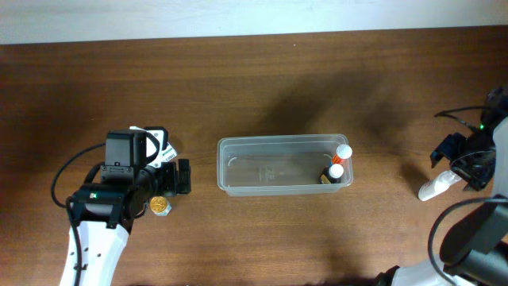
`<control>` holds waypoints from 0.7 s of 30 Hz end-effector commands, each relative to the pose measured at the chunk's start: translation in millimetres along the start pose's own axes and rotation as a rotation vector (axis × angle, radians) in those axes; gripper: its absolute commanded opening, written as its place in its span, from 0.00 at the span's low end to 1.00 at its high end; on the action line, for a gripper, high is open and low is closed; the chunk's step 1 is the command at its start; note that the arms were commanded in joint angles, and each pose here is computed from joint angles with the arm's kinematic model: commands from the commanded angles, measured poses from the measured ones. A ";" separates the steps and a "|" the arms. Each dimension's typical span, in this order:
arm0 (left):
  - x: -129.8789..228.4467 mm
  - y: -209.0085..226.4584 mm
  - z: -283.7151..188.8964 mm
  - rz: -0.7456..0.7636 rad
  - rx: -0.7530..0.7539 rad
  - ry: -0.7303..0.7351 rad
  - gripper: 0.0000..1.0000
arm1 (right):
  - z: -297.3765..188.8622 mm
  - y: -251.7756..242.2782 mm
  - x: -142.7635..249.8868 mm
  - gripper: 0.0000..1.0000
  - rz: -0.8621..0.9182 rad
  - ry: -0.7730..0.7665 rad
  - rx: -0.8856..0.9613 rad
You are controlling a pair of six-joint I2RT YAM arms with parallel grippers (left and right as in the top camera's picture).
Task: Pack container
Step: 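Grasp the white spray bottle with the right gripper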
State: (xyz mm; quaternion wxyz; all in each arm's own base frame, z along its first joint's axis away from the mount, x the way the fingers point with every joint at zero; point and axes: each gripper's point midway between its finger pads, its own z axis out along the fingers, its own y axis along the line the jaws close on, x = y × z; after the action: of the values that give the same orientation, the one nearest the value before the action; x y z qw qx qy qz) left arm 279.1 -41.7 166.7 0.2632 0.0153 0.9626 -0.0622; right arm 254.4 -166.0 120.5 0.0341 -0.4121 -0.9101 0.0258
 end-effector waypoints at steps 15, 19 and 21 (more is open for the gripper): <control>-7.0 -0.2 -4.6 -0.009 0.005 -0.018 0.99 | 13.7 0.2 -1.5 0.40 -0.007 0.043 0.006; -7.0 -0.2 -4.6 -0.009 0.005 -0.018 0.99 | 13.7 0.3 -1.4 0.26 -0.007 0.043 0.005; -7.2 -0.2 -4.6 -0.009 0.005 -0.019 0.99 | 13.6 0.2 -1.0 0.24 -0.007 0.045 0.006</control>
State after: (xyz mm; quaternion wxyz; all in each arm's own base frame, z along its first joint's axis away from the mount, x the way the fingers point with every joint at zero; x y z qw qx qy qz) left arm 279.1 -41.7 166.7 0.2632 0.0153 0.9626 -0.0622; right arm 255.9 -165.2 108.3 0.0527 -0.4035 -0.9133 0.0189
